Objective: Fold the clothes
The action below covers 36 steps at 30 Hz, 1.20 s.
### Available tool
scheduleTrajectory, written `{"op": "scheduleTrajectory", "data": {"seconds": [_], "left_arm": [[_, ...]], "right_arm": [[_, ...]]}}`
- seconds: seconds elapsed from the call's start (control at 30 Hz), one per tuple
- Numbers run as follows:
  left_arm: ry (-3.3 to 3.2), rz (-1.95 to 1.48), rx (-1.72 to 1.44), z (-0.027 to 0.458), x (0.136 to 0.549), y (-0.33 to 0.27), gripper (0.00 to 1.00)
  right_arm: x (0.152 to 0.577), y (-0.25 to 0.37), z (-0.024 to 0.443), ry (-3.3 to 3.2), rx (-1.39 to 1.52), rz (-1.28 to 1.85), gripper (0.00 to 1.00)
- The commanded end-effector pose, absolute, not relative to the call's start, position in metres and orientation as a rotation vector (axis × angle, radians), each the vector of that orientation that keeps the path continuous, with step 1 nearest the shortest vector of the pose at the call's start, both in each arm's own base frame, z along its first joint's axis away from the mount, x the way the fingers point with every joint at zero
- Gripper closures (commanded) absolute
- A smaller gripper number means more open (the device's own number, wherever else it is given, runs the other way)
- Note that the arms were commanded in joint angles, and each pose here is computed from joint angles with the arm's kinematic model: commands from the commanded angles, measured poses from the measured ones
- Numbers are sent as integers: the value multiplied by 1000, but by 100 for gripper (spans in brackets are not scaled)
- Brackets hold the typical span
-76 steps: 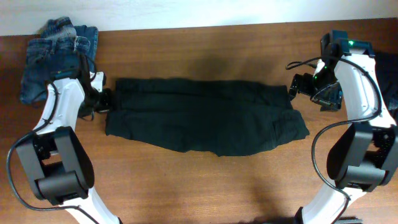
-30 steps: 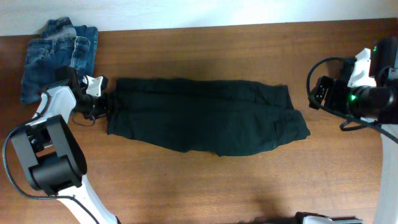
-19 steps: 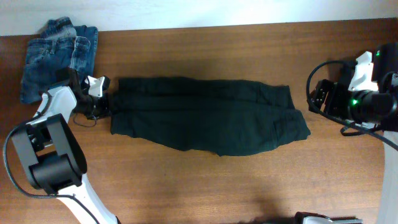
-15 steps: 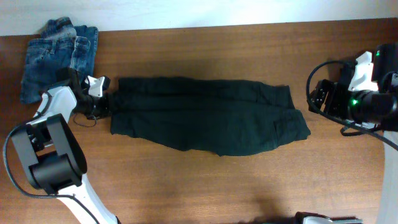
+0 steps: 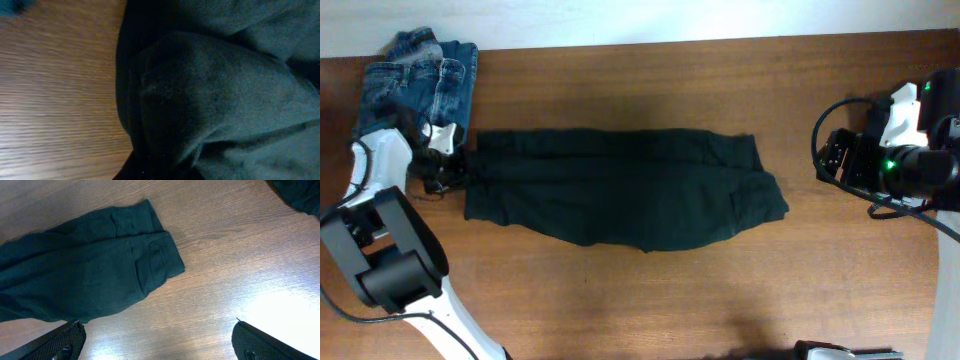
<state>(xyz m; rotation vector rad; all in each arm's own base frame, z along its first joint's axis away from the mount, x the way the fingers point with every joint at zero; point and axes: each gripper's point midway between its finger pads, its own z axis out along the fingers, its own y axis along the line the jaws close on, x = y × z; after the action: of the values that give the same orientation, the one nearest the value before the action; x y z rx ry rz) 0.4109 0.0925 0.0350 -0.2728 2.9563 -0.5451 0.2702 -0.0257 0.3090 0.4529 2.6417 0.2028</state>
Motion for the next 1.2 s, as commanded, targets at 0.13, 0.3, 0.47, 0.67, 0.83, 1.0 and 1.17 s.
{"op": "scheduleTrajectory", "data": {"seconds": [0.13, 0.3, 0.47, 0.67, 0.83, 1.0, 1.17], "left_arm": [[2941, -462, -256, 90, 428, 98, 99], [2967, -466, -150, 112, 432, 66, 99], [3051, -325, -31, 106, 428, 37, 99], [3094, -238, 152, 104, 425, -18, 99], [3111, -115, 228, 102, 422, -34, 99], [3151, -161, 296, 103, 408, -58, 99], [3158, -229, 391, 104, 399, -89, 99]], "right_arm": [[268, -25, 319, 2604, 443, 209, 1], [269, -25, 319, 2601, 441, 214, 1], [269, -25, 319, 2602, 441, 215, 1], [269, -24, 319, 2603, 438, 224, 1], [269, -23, 319, 2606, 438, 224, 1], [270, -24, 317, 2612, 441, 225, 1], [272, -24, 312, 2632, 446, 227, 1]]}}
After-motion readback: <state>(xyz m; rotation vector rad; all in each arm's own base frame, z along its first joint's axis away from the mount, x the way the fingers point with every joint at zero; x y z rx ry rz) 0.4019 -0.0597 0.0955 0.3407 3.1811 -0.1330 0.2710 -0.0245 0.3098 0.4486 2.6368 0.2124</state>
